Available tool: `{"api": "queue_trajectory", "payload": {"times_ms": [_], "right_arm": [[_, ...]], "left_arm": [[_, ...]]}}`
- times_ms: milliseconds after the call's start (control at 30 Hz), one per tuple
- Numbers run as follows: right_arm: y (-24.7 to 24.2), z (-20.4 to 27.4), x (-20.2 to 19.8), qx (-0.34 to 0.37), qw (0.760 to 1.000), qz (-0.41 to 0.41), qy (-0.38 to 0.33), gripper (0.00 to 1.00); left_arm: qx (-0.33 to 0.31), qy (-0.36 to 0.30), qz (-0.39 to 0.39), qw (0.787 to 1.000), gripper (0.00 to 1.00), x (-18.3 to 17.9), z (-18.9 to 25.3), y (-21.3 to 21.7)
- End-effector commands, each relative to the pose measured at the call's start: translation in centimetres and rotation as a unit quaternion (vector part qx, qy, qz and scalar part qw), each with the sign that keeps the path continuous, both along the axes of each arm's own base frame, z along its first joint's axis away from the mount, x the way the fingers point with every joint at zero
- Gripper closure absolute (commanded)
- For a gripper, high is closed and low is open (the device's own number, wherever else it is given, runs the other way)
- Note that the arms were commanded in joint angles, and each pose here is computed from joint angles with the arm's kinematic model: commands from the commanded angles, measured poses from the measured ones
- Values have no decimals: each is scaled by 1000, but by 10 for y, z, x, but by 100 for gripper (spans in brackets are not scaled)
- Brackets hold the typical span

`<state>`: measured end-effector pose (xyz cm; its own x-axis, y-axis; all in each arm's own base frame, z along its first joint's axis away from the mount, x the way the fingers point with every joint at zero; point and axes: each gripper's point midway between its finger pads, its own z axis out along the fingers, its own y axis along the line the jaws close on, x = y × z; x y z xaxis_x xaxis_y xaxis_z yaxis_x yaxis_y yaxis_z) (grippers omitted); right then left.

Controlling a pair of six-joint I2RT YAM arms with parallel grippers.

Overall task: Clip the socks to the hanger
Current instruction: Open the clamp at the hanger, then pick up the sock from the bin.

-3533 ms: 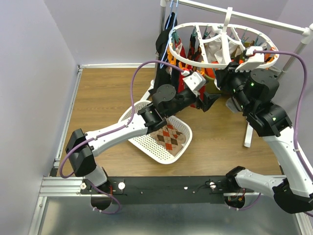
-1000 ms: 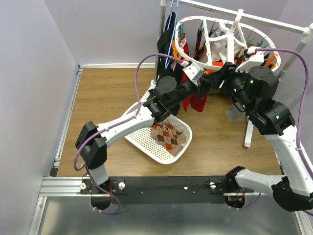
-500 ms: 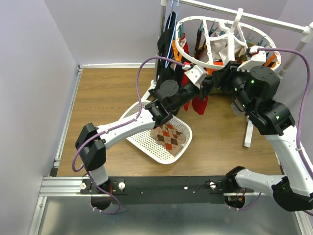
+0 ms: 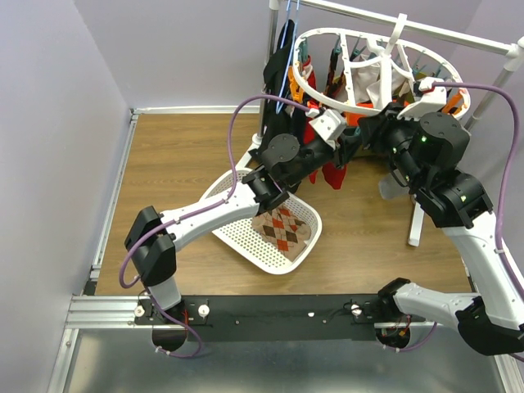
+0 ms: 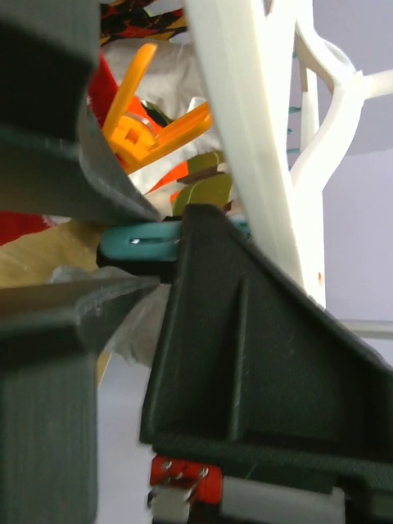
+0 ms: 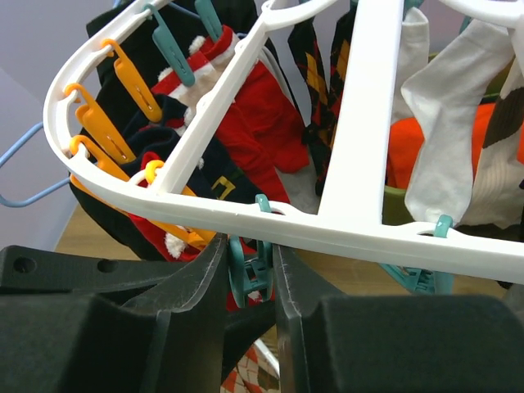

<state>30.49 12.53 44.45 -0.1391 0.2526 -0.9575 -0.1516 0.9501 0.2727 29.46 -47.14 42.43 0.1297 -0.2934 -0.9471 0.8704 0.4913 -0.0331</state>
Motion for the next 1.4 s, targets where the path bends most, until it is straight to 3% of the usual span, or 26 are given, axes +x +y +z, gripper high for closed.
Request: {"api": "queue_trajectory", "payload": {"times_ms": [0, 133, 200, 300, 467, 500, 700, 967, 1367], "right_arm": [[-3, 15, 1, 5, 999, -5, -36, 89], [-2, 13, 2, -1, 999, -2, -37, 89], [-2, 10, 3, -4, 999, -1, -35, 89], [1, 10, 3, -6, 999, 6, -36, 89], [3, 6, 2, -8, 999, 13, -33, 89], [2, 5, 1, -10, 999, 13, -33, 89], [1, -9, 2, -22, 1000, 9, -19, 89], [4, -17, 1, -25, 999, 19, -14, 89], [11, -23, 3, -22, 999, 34, -14, 89]], "left_arm": [[-15, 4, -20, 1000, 53, -23, 22, 14], [-12, 38, -17, 999, 48, -34, 22, 35], [-4, 58, -14, 998, 38, -37, 17, 42], [22, 96, -3, 995, 31, -44, -1, 59], [62, 177, 67, 980, 30, -45, -56, 103], [61, 205, 81, 974, 25, -44, -67, 109], [106, 371, 207, 899, 21, -24, -171, 170], [125, 544, 330, 761, 25, 7, -281, 244], [122, 614, 404, 667, 39, 45, -360, 264]]}}
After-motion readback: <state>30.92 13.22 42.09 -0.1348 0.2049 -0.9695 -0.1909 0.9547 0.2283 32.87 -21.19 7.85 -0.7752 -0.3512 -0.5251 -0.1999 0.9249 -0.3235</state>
